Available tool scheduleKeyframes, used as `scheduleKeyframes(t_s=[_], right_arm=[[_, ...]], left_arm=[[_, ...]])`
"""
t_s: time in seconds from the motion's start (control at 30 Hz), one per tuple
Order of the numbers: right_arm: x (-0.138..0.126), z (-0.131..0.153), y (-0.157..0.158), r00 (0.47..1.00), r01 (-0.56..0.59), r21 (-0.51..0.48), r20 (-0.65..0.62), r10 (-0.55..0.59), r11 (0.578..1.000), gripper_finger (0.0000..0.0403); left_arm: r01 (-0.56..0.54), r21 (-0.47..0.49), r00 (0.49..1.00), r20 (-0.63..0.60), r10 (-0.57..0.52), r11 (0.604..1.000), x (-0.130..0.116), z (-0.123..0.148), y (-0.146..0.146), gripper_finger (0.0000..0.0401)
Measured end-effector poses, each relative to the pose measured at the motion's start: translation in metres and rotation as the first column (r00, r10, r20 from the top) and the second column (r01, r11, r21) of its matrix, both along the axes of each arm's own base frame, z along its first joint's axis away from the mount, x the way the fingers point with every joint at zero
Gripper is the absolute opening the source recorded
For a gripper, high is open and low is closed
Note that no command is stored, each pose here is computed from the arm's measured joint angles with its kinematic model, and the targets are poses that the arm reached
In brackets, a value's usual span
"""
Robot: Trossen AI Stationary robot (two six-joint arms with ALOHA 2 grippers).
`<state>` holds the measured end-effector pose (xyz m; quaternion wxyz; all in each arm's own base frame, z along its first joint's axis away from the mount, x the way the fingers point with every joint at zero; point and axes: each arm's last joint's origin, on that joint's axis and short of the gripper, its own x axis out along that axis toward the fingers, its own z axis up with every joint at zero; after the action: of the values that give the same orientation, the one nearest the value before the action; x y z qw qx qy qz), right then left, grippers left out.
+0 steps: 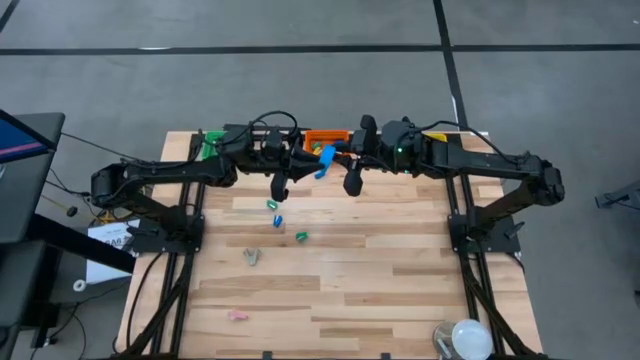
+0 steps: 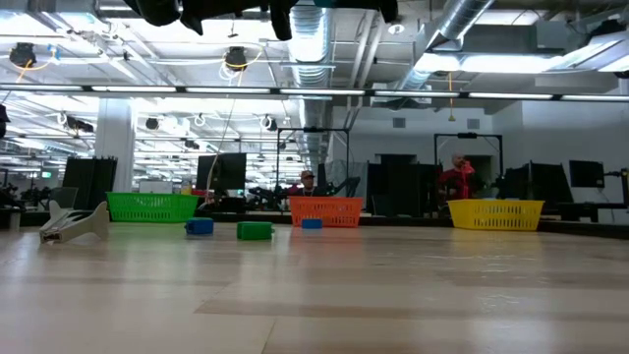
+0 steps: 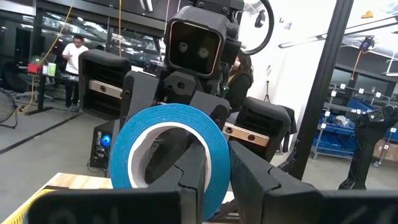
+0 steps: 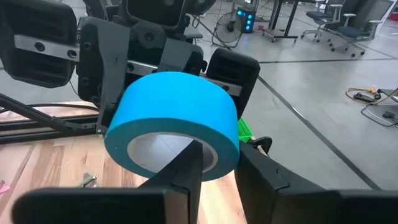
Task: Pick and place Stapler, Stapler remover, tape
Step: Put the light blue tape into the yellow bin
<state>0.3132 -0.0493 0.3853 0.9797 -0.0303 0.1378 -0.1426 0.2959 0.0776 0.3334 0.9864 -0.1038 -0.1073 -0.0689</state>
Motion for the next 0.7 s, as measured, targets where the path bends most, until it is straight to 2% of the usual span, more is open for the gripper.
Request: scheduleKeyframes(t_s=[0.23,0.57,0.7], right_arm=[[-0.0001,0.0001,0.0,1.0,0.0,0.0,0.001,0.0,1.0,0.0069],[-0.0002,-0.0001,0.0,1.0,0.002,-0.002,-0.002,-0.002,1.0,0.0039],[-0.0002,-0.0002,0.0,1.0,0.002,-0.002,-0.003,-0.002,1.0,0.0033]], left_arm=[[0.003,0.0,1.0,-0.004,-0.003,1.0,0.0001,-0.0004,0.0,0.0059],[0.007,-0.004,1.0,-0.009,-0.007,1.0,0.0003,-0.0008,-0.0004,0.0154],[0.007,-0.002,1.0,-0.003,-0.007,1.0,-0.0008,0.0006,-0.0008,0.0181]])
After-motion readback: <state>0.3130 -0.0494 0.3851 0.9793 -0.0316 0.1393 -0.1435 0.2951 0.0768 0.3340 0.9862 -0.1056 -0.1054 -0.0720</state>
